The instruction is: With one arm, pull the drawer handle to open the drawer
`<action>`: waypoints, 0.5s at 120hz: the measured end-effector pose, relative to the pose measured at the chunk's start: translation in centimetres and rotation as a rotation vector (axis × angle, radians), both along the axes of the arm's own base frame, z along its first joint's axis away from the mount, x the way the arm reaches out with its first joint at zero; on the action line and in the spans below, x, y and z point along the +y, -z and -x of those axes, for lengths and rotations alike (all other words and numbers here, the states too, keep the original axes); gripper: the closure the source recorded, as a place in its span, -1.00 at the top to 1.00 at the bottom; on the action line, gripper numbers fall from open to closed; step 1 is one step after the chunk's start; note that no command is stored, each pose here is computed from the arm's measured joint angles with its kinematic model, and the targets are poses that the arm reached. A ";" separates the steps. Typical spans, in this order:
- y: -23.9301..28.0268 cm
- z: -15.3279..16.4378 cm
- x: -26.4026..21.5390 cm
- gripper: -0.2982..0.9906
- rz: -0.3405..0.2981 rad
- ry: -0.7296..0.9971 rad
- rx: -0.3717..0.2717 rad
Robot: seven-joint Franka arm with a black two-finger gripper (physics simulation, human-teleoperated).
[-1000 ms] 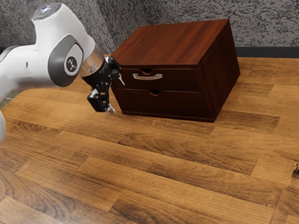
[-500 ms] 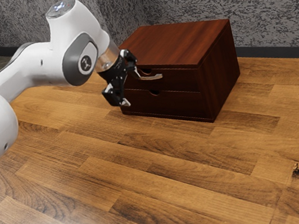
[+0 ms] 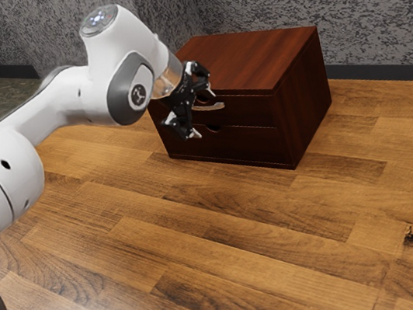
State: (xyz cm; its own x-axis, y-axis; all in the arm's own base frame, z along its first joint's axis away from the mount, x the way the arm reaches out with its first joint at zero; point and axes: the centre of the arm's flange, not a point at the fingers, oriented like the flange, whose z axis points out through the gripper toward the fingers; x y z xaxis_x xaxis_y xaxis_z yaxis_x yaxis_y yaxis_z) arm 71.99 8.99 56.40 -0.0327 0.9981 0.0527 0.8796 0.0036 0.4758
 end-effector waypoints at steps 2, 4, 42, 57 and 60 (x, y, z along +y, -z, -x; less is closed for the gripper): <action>0.0 0.0 0.0 0.54 -0.001 0.002 -0.002; 0.0 0.0 0.0 0.54 -0.002 0.003 -0.003; 0.4 -0.4 0.6 0.54 -0.015 0.017 -0.021; 0.4 -0.1 2.1 0.54 -0.017 0.000 -0.024; 0.4 -0.1 2.2 0.54 -0.017 0.000 -0.024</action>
State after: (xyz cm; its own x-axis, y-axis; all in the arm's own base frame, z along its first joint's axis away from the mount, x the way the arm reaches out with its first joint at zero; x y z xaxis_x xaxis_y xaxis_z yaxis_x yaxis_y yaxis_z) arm 72.09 11.16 56.00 -0.0345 0.9970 0.0691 0.8678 -0.0044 0.4969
